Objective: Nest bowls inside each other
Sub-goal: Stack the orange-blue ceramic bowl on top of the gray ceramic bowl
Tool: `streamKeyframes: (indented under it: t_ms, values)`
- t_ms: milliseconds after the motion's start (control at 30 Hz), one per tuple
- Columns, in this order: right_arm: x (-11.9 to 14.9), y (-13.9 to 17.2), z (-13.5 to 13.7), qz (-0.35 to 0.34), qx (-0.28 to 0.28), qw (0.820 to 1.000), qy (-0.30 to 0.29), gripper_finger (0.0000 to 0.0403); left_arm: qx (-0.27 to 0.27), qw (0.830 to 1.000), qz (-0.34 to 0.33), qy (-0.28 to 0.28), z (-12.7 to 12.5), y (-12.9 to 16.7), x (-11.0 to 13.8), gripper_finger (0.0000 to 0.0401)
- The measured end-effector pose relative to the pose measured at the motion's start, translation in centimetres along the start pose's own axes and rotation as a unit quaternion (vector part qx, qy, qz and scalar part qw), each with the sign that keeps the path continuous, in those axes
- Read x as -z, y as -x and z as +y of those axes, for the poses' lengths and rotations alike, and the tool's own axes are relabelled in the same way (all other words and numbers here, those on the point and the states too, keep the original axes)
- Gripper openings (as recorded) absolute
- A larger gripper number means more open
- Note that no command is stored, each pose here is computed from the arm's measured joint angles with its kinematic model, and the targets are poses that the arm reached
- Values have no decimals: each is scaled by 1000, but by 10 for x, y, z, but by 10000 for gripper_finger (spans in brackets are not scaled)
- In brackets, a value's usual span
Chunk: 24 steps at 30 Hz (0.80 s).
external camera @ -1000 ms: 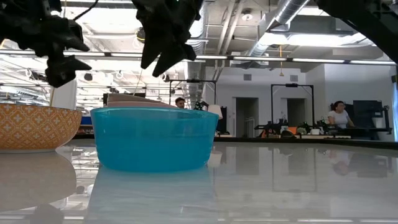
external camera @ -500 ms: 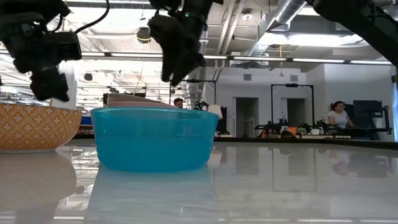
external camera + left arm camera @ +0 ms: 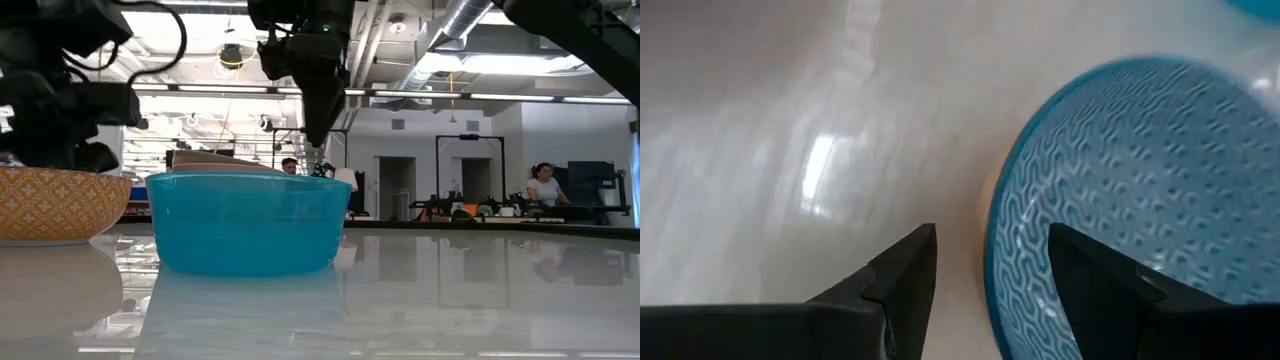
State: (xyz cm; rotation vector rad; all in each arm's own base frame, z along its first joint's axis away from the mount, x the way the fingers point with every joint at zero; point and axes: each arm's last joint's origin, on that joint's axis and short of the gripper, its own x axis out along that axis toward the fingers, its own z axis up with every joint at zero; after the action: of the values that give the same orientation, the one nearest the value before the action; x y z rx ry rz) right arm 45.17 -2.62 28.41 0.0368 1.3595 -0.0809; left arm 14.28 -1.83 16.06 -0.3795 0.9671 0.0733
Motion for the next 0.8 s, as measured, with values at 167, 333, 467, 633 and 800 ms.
streamKeyframes:
  t_ms: [167,333,467,633,800]
  values:
    - [5,0,-1,24,0,999,25,223,-11,999,30,9,-3,-12,-2,165]
    - [9,1,-10,49,0,998,39,223,-31,999,37,-7,-8,-15,-14,64]
    - [14,5,-20,65,1,997,36,223,-56,997,48,8,-10,-16,-23,12]
    - [21,28,-32,46,3,999,28,223,-57,998,18,-1,-17,1,-53,6]
    - [37,73,-43,-5,10,1000,9,223,-98,992,-72,-34,-21,47,-105,3]
